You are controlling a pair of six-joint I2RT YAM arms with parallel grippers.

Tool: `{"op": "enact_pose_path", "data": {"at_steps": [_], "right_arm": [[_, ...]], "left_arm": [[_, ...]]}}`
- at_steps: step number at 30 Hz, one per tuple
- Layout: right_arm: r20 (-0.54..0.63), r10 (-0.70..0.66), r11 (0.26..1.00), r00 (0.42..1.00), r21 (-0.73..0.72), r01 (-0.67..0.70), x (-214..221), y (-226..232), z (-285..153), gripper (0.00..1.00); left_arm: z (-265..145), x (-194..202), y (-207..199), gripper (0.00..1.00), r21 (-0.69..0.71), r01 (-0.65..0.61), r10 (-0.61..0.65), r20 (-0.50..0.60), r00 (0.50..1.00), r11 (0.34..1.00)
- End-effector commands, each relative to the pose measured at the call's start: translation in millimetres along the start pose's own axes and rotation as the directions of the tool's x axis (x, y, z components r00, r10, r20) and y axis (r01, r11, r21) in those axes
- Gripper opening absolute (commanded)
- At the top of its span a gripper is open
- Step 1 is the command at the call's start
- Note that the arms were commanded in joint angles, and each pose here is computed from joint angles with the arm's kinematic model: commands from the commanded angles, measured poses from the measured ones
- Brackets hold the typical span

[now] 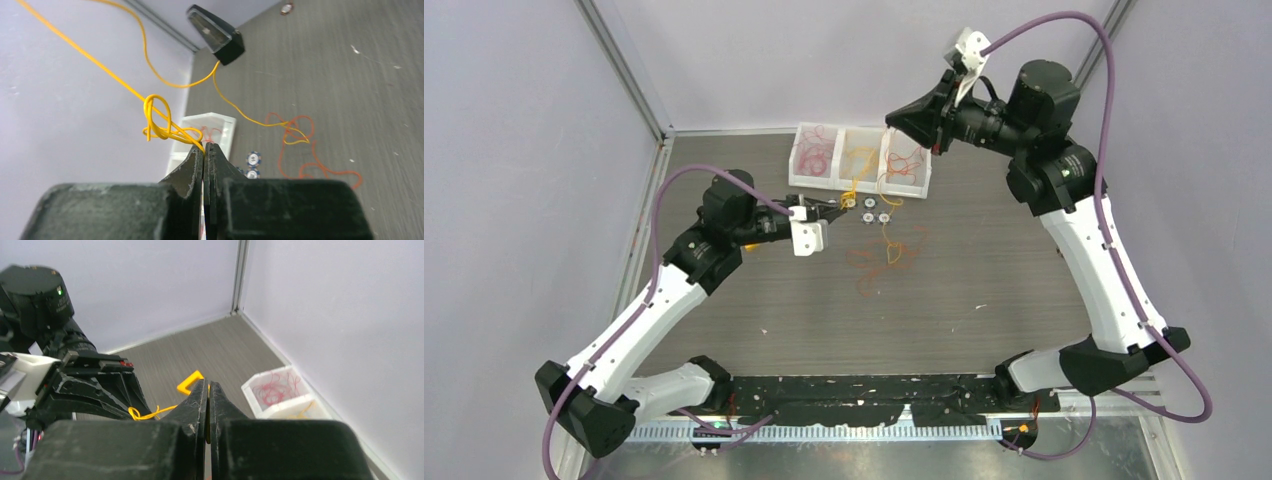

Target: Untangle the cables

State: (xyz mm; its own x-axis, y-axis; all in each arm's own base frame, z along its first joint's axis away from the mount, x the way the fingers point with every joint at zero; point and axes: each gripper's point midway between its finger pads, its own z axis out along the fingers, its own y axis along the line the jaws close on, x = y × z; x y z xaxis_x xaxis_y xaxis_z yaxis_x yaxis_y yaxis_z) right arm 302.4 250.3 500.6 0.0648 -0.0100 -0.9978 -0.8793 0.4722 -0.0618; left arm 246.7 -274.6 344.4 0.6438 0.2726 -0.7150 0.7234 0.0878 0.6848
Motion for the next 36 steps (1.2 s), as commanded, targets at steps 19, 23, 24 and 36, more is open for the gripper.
{"op": "enact_pose_path", "data": {"at_steps": [19,23,24,36], "right_arm": [[0.549,-0.150,0.988,0.822,0.110,0.107,-210.6,23.4,-65.5,0.05],[0.551,-0.102,0.995,0.828,0.073,0.074,-207.1,23.7,-57.8,0.05],[0.553,-0.097,0.995,0.828,0.070,0.070,-207.2,23.4,-57.0,0.05],[0.553,-0.064,0.997,0.831,0.071,0.029,-202.9,16.5,-51.2,0.05]], "left_arm": [[41.0,-32.1,18.1,1.00,-0.016,0.541,-0.518,0.264,0.813,0.841],[79.9,-32.3,15.1,0.98,0.045,0.590,-0.577,0.285,0.765,0.806],[88.3,-30.7,4.0,0.92,0.097,0.604,-0.605,0.266,0.750,0.791],[99.5,-2.0,-51.4,1.00,0.210,0.676,-0.708,0.203,0.676,0.706]]}}
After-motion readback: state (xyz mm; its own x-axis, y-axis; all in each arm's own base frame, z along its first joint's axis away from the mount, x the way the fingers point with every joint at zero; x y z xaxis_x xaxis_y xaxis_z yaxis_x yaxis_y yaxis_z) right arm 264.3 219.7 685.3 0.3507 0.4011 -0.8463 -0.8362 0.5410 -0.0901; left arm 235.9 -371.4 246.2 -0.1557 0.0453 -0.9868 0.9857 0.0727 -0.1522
